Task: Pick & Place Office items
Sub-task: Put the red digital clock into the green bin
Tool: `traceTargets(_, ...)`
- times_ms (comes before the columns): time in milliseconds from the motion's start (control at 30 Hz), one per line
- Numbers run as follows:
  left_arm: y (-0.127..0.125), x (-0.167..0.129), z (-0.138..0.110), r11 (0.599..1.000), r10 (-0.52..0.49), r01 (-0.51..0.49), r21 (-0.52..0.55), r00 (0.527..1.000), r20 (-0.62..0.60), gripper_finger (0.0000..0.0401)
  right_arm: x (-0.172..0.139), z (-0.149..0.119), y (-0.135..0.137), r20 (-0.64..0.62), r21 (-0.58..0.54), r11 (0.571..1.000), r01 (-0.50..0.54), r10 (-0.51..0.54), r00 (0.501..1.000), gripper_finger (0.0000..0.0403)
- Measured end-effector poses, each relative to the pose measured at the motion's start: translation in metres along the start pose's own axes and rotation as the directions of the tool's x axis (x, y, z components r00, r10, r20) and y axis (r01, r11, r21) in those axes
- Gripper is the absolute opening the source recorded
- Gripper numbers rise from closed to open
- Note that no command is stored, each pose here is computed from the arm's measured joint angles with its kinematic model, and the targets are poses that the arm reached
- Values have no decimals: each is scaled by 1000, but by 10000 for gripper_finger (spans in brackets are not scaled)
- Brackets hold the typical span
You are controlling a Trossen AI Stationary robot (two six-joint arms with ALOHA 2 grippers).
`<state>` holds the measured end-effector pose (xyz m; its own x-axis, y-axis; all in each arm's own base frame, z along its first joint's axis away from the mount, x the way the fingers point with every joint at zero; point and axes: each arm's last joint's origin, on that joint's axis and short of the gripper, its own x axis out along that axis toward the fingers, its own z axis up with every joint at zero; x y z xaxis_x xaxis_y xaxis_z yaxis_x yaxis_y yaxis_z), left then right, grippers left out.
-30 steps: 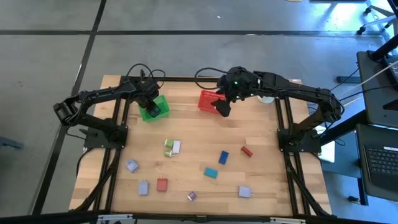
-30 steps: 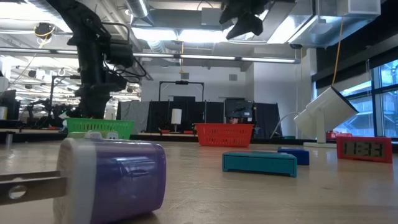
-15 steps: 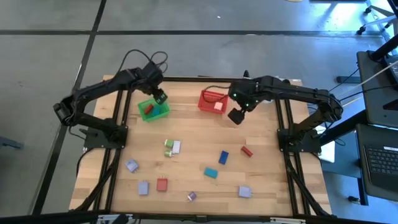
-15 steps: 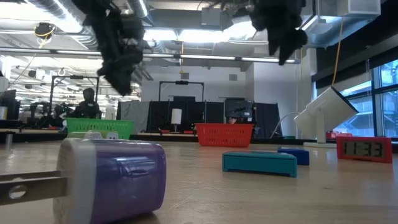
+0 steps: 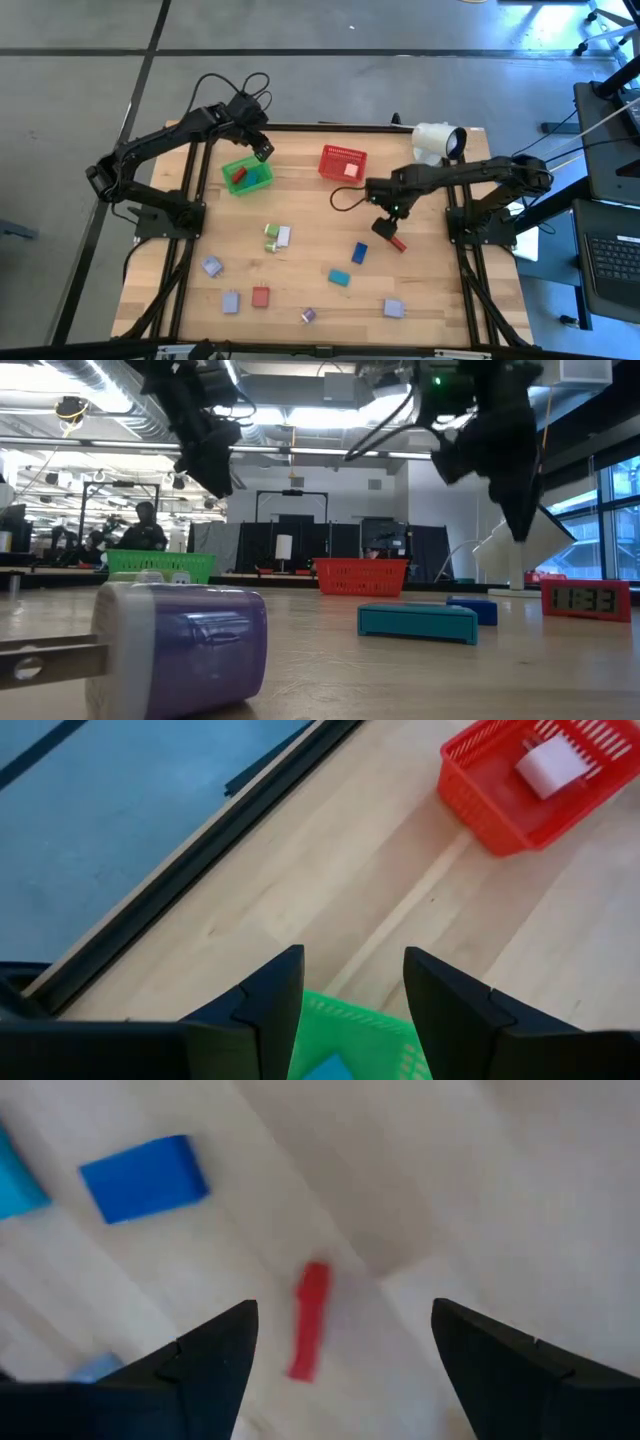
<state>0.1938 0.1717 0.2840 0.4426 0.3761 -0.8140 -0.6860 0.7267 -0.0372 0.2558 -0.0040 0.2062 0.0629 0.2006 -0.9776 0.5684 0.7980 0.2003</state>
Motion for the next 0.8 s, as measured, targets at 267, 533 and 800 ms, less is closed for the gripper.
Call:
traceTargets(267,-1,0,1,999,-18,19,-29,1000,15,169,33,-12,-7,-6,58,998,14,-13,1000,300)
traceTargets(533,-1,0,1,998,-34,34,-48,999,14,169,59,-22,-3,51,113,992,-47,41,998,300)
traceTargets(800,-1,0,1,998,-32,33,-47,999,14,169,66,-30,0,70,115,993,1,-9,998,280)
